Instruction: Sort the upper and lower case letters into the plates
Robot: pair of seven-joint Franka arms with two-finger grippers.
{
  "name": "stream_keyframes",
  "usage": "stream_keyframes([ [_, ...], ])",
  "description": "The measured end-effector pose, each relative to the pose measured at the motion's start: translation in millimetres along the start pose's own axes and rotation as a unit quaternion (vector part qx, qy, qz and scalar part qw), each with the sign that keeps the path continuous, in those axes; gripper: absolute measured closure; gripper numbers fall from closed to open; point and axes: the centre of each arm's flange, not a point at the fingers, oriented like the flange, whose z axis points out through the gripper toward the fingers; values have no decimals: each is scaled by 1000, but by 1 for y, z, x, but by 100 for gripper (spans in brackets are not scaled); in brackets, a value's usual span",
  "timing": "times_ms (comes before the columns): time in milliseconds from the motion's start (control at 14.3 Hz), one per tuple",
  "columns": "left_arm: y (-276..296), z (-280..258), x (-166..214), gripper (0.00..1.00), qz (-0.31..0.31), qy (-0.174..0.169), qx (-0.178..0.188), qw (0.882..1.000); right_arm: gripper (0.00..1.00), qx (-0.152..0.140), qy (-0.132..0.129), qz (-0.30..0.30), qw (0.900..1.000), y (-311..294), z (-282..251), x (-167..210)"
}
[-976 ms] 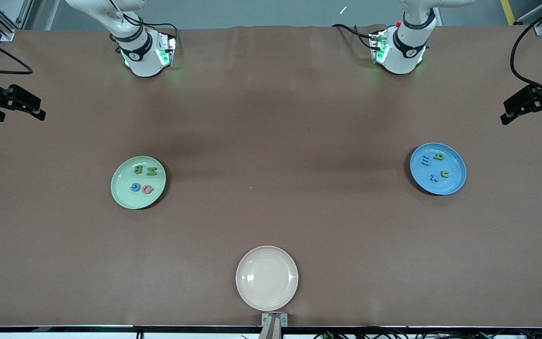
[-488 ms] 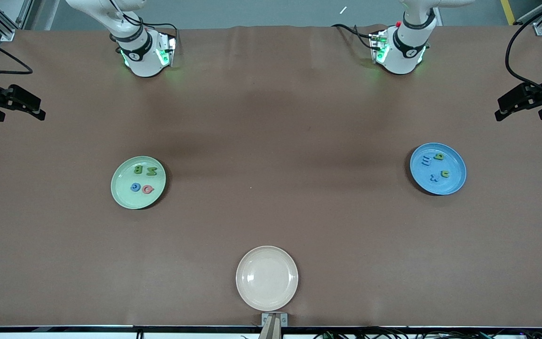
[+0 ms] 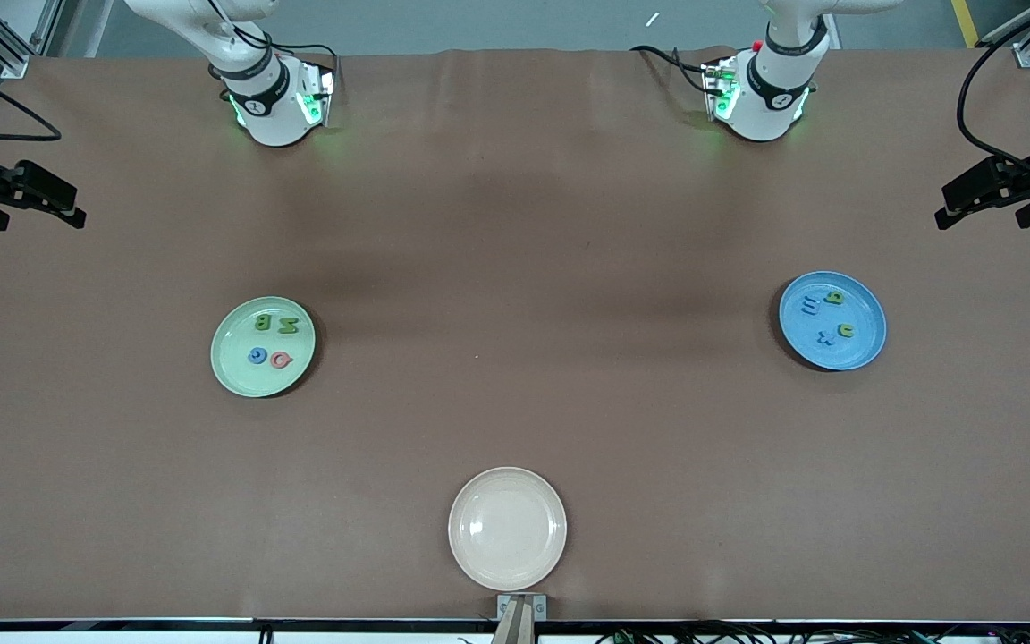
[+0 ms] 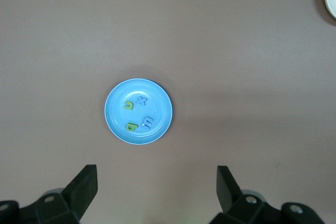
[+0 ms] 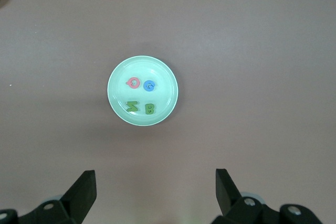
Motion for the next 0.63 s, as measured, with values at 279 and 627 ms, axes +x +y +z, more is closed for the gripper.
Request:
stream_keyframes([
  [279, 0, 0, 0, 0, 0, 0, 0, 1000, 0, 1, -8, 0, 1000, -1, 2, -2],
  [627, -1, 0, 0, 0, -1, 0, 0, 1000, 0, 2, -13, 5, 1000, -1, 2, -3],
])
